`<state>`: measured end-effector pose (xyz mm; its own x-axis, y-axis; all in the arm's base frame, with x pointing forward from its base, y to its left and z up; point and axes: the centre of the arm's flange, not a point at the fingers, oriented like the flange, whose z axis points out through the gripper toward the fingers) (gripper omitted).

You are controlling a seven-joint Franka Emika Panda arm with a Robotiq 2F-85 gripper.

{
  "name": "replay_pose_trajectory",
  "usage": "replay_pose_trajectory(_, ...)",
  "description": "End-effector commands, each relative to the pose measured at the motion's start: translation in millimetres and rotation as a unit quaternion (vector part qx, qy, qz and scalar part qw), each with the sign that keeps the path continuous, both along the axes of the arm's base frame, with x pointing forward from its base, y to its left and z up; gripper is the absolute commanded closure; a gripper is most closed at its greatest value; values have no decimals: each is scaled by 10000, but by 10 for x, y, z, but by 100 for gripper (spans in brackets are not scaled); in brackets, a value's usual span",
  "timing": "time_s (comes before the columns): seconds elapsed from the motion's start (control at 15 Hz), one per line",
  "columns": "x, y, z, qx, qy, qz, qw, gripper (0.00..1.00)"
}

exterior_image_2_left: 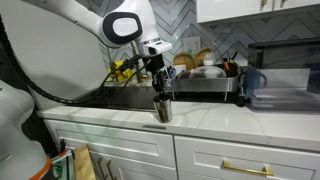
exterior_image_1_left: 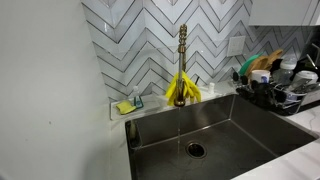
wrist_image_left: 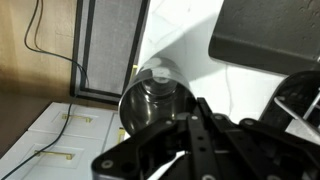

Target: Rinse the cup

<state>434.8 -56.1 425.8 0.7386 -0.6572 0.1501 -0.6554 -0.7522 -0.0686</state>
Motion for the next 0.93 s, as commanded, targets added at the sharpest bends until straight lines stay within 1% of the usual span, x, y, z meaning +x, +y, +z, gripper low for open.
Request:
replay_pose_trajectory(0.0,-50,-41,-101,131,-147,-149,9997,99)
replay_pose_trajectory(0.4,52,-30,-117,297,-267,-123,9991,99)
replay_pose_trajectory(0.67,124,-24,-180,319,-54,-117,9994,99)
replay_pose_trajectory(0.87,155,-40,-183,328,-14,-126,9994,99)
